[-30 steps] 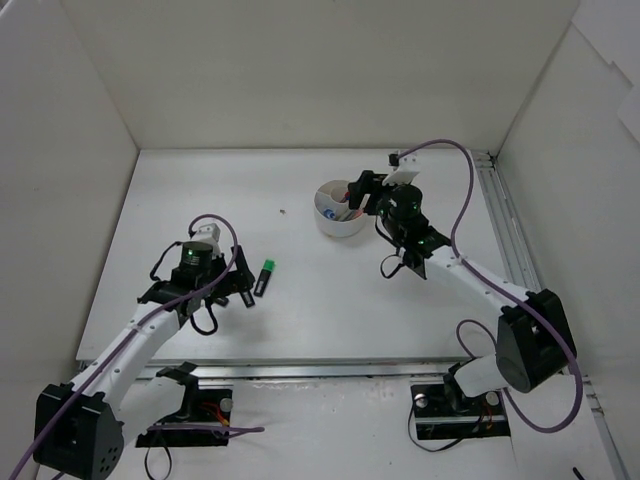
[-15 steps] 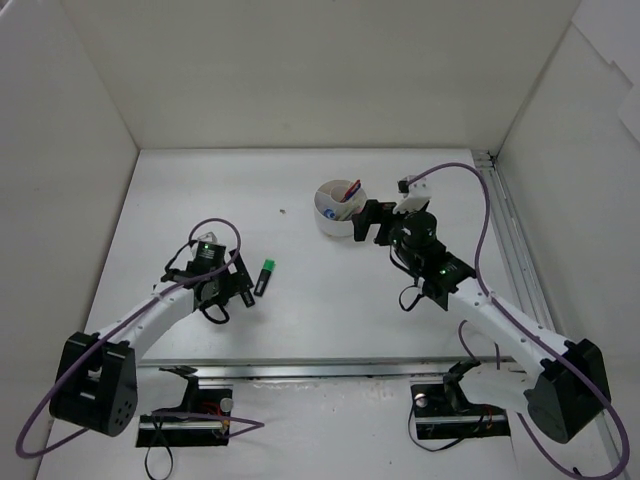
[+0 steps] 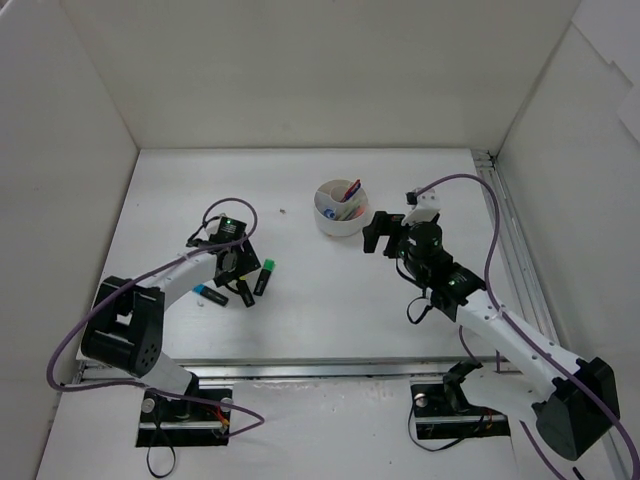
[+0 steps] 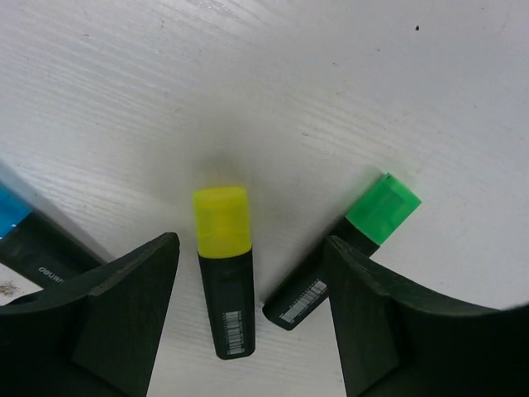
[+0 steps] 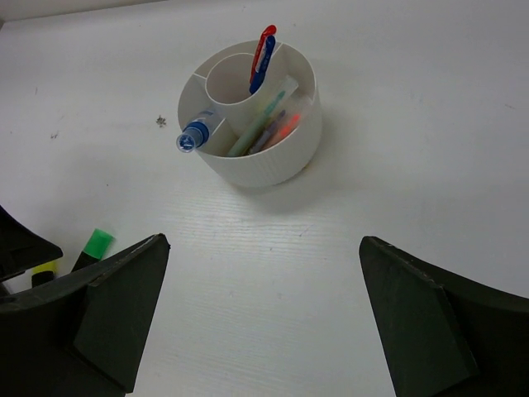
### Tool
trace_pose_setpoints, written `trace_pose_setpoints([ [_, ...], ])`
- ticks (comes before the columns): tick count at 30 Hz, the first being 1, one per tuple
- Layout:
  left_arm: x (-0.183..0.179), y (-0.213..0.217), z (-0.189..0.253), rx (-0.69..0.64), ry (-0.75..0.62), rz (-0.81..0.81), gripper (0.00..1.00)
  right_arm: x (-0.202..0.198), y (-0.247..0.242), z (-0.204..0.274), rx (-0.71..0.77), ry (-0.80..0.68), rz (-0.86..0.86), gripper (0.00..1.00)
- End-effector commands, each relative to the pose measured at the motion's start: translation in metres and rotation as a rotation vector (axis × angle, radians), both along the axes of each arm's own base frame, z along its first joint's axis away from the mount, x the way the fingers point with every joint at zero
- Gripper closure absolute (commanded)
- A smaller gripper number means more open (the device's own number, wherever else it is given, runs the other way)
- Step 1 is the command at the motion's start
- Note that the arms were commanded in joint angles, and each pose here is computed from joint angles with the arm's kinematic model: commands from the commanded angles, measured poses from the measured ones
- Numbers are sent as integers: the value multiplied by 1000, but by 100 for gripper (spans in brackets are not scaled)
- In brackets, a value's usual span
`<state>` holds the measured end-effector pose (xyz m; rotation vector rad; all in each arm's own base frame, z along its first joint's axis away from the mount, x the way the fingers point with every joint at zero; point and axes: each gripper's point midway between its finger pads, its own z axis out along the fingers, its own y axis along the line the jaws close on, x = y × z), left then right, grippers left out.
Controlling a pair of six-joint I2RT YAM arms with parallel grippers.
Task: Sort the stationery into containers
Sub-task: Pick up the stationery from the center of the board.
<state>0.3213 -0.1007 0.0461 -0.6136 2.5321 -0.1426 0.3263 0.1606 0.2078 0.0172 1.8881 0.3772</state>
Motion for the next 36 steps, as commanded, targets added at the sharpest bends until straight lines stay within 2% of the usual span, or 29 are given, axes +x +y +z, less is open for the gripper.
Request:
trace_pose_setpoints([
  [1, 11, -2, 6, 52, -18, 27, 37, 1, -6, 19, 33, -58, -43, 2],
  [8, 6, -8, -4, 114, 19, 23, 58, -7, -15, 24, 37, -71, -66, 2],
  [9, 5, -8, -4, 119, 23, 25, 65, -9, -15, 27, 45, -81, -66, 2],
  [11, 5, -6, -5, 129, 31, 28, 71, -10, -14, 26, 57, -83, -61, 2],
  [13, 6, -8, -4, 126, 25, 17, 82, -12, -14, 26, 67, -83, -58, 2],
  [15, 7, -8, -4, 127, 26, 12, 97, -13, -13, 27, 72, -84, -48, 2],
  [16, 7, -8, -2, 126, 21, 8, 100, -14, -11, 27, 75, -84, -39, 2],
  [22, 18, -10, 31, 123, -80, -51, 100, -20, 3, 32, 87, -92, 48, 2],
  [25, 21, -27, 59, 110, -194, -192, 100, -25, 16, 35, 97, -92, 125, 2],
  [27, 22, -49, 87, 109, -314, -353, 100, -30, 29, 36, 121, -79, 186, 2],
  [31, -6, -103, 114, 63, -451, -713, 100, -40, 55, 41, 170, -53, 324, 2],
  [32, -12, -111, 117, 64, -475, -767, 100, -48, 66, 42, 183, -37, 398, 2],
  [33, -20, -126, 132, 74, -554, -859, 100, -49, 74, 42, 186, -20, 439, 2],
  [36, -47, -151, 143, 29, -631, -1028, 100, -65, 102, 43, 218, 40, 616, 2],
])
